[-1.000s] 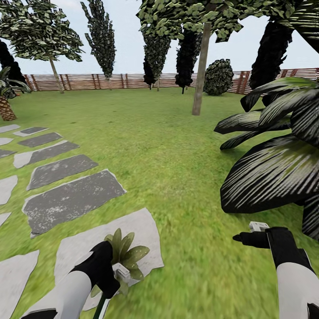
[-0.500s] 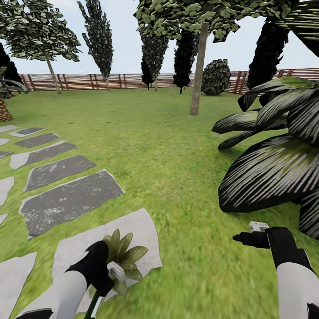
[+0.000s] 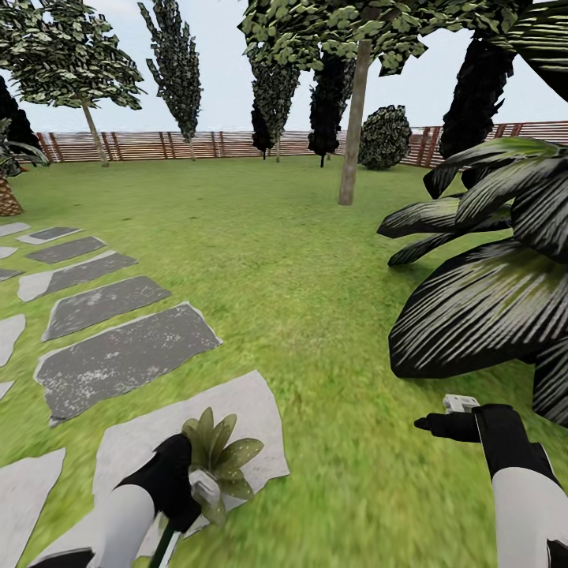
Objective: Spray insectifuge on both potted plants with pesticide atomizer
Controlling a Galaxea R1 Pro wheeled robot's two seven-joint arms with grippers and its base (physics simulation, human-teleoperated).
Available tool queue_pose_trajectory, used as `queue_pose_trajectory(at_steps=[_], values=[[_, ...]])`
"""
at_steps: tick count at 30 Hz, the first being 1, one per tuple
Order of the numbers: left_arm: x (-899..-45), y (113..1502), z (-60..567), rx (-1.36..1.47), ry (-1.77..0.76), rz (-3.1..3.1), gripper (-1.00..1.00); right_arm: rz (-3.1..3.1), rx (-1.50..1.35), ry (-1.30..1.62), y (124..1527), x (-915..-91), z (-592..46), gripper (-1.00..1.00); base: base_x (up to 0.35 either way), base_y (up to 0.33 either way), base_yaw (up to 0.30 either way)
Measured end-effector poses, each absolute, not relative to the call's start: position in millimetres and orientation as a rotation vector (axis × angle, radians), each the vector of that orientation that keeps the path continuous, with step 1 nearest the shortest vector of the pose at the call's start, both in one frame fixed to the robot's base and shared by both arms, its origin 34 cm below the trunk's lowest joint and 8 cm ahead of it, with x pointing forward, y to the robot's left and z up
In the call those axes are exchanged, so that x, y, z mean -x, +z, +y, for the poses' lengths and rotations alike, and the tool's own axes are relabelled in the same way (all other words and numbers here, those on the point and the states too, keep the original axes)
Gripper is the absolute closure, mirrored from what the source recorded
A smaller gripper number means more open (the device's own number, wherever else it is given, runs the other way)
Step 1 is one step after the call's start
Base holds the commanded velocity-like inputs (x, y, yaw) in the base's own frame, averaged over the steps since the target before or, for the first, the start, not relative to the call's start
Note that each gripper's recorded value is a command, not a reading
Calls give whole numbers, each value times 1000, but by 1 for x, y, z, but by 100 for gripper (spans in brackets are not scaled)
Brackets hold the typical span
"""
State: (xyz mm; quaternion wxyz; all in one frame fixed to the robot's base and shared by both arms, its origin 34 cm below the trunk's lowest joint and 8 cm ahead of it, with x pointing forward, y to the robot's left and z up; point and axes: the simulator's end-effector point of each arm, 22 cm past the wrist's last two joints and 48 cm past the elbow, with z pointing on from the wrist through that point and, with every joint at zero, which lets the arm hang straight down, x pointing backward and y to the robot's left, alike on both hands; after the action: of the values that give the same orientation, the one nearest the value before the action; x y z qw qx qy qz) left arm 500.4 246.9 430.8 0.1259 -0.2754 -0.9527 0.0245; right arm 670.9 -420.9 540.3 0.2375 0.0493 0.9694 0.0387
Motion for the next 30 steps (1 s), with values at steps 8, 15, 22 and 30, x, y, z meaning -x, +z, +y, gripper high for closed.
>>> queue_pose_trajectory(at_steps=[8, 15, 22, 30], values=[[-482, 423, 261, 765, 75, -2740, 100, 2657, -134, 105, 540, -671, -421, -100, 0, 0, 0], [-489, 426, 260, 740, 88, -2770, 100, 2657, -133, 103, 540, -671, -421, -100, -21, 15, 0], [-507, 433, 264, 735, 64, -2822, 100, 2657, -135, 106, 540, -671, -421, -100, -109, 91, 0], [-508, 434, 263, 733, 64, -2824, 100, 2662, -133, 109, 539, -669, -420, -100, 36, 56, -93]])
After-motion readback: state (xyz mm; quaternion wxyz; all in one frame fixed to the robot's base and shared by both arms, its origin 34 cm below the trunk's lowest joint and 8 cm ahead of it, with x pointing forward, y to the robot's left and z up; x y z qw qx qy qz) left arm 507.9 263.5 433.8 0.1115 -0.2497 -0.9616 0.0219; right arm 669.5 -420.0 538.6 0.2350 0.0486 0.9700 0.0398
